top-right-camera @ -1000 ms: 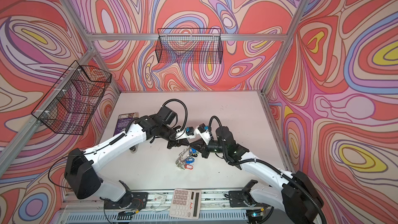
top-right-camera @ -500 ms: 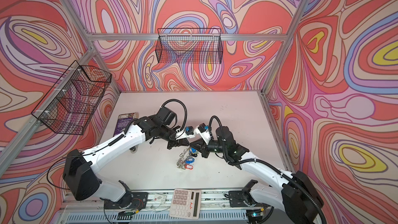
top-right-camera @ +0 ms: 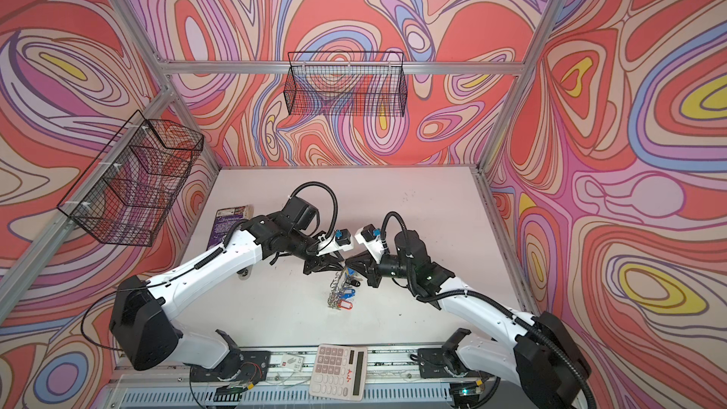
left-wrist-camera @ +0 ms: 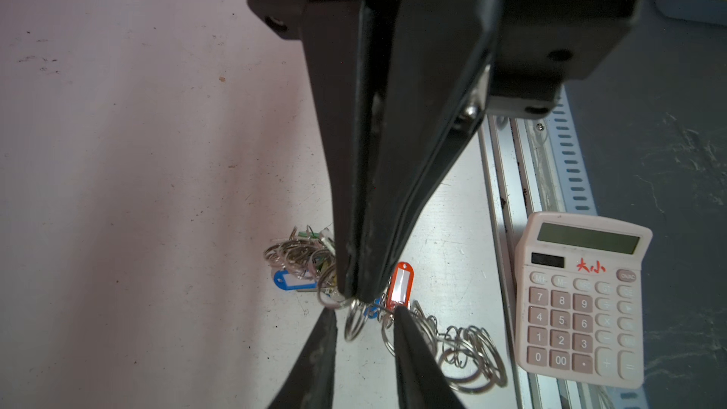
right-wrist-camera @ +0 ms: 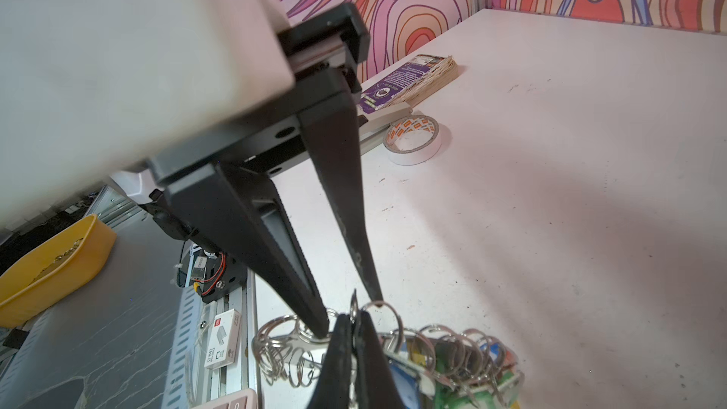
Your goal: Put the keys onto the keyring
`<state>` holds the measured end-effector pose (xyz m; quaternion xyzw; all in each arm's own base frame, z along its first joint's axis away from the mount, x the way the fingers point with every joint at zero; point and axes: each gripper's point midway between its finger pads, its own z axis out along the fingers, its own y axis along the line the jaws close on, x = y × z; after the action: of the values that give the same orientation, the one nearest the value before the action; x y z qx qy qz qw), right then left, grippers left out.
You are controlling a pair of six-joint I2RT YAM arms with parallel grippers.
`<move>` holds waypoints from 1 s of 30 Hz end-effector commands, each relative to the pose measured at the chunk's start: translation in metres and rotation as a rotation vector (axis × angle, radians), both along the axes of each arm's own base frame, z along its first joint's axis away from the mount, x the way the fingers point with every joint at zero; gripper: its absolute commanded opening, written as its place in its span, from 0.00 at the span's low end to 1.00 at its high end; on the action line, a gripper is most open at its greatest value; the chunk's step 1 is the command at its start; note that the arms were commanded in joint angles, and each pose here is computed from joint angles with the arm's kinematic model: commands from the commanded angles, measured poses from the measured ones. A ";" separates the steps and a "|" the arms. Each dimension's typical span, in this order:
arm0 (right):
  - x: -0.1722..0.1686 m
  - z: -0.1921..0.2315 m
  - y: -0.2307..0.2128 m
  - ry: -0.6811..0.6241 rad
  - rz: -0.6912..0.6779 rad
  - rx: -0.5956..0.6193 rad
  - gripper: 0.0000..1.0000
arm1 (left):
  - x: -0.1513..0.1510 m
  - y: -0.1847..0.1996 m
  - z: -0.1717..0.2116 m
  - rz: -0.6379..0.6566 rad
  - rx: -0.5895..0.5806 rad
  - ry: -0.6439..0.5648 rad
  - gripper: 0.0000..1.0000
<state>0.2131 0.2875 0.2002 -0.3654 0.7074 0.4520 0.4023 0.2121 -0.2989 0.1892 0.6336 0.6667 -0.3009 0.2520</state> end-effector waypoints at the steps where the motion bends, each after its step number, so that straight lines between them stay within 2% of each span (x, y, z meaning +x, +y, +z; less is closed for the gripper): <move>1: 0.000 0.031 0.007 -0.097 0.036 0.064 0.00 | -0.002 -0.008 0.007 -0.027 -0.046 0.028 0.24; 9: -0.001 0.031 0.006 -0.101 0.031 0.064 0.00 | -0.001 -0.008 0.003 -0.033 -0.024 0.056 0.00; 14: 0.004 0.036 0.004 -0.090 -0.003 0.067 0.00 | 0.007 -0.015 0.008 0.025 -0.057 0.056 0.00; 16: 0.014 0.042 -0.004 -0.084 -0.076 0.066 0.09 | 0.012 -0.014 0.014 0.072 -0.080 0.035 0.00; 20: 0.026 0.061 -0.025 -0.058 -0.169 0.139 0.21 | 0.013 -0.012 0.037 0.144 -0.200 -0.034 0.00; 24: 0.037 0.072 -0.038 -0.018 -0.246 0.167 0.24 | 0.015 -0.009 0.058 0.212 -0.318 -0.087 0.00; 30: 0.029 0.079 -0.034 0.024 -0.218 0.198 0.28 | 0.019 -0.008 0.082 0.317 -0.520 -0.111 0.00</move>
<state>0.2437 0.2515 0.2675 -0.2490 0.7034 0.4634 0.4780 0.2190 -0.2971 0.2220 0.4989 0.6873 -0.3496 0.3955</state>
